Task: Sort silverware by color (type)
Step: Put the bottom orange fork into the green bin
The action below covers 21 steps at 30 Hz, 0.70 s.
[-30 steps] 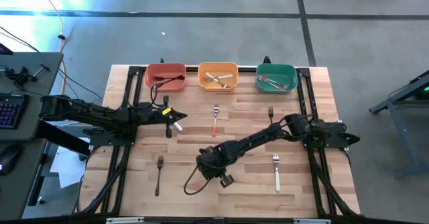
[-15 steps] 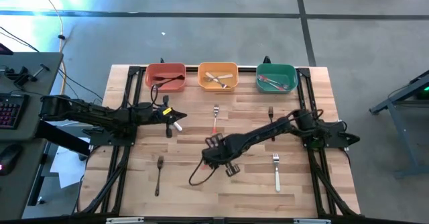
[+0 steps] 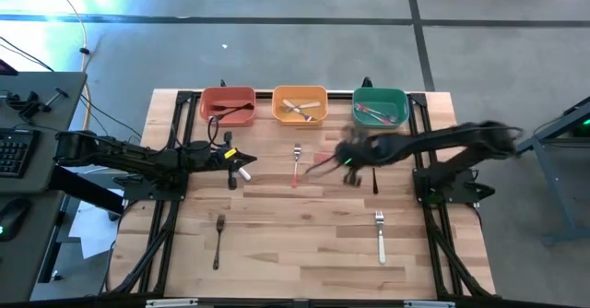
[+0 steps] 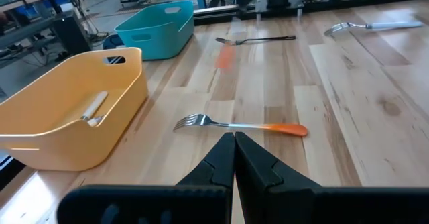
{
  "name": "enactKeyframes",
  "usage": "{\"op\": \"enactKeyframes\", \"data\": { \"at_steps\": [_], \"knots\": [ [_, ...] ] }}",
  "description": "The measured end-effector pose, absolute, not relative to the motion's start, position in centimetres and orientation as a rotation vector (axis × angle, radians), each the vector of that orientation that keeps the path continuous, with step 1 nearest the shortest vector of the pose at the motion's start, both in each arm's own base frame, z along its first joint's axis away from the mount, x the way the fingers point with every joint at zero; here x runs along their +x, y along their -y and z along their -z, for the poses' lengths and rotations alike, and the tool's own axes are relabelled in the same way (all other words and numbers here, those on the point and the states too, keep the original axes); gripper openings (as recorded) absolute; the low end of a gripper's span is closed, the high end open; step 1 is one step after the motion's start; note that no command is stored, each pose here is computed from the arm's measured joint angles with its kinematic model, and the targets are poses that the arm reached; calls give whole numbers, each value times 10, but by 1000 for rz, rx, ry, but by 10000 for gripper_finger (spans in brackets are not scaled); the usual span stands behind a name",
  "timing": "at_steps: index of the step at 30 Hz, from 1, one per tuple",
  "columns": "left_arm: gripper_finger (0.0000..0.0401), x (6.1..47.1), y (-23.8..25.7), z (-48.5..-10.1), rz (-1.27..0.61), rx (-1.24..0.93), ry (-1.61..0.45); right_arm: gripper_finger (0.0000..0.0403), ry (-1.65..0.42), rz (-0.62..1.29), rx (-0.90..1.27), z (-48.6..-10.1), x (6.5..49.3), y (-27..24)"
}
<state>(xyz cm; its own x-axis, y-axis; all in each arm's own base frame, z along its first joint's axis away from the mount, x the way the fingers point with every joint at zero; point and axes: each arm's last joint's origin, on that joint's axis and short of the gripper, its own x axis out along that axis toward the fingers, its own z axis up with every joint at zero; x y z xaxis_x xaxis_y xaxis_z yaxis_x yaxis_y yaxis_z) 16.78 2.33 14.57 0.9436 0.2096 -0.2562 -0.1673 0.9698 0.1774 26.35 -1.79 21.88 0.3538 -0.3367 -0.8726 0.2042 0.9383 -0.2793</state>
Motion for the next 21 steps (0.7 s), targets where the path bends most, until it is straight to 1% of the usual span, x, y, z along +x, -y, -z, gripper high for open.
{"op": "enactKeyframes", "data": {
  "at_steps": [3, 7, 9, 11, 15, 21],
  "knots": [
    [1, 168, -24, -146, -202, 163, -277, 0, -1053, 528, -61, -229, 224, 42],
    [1, 168, -24, -147, -230, 196, -276, 0, -911, 711, -10, -241, 182, 66],
    [1, 168, -25, -147, -241, 204, -275, 0, -868, 796, -11, -245, 165, 78],
    [1, 168, -26, -147, -243, 203, -274, 0, -872, 847, -24, -245, 152, 89],
    [1, 168, -26, -147, -247, 194, -275, 0, -943, 842, -31, -234, 134, 113],
    [1, 168, -26, -147, -246, 198, -277, 0, -994, 816, -17, -214, 120, 150]
  ]
}}
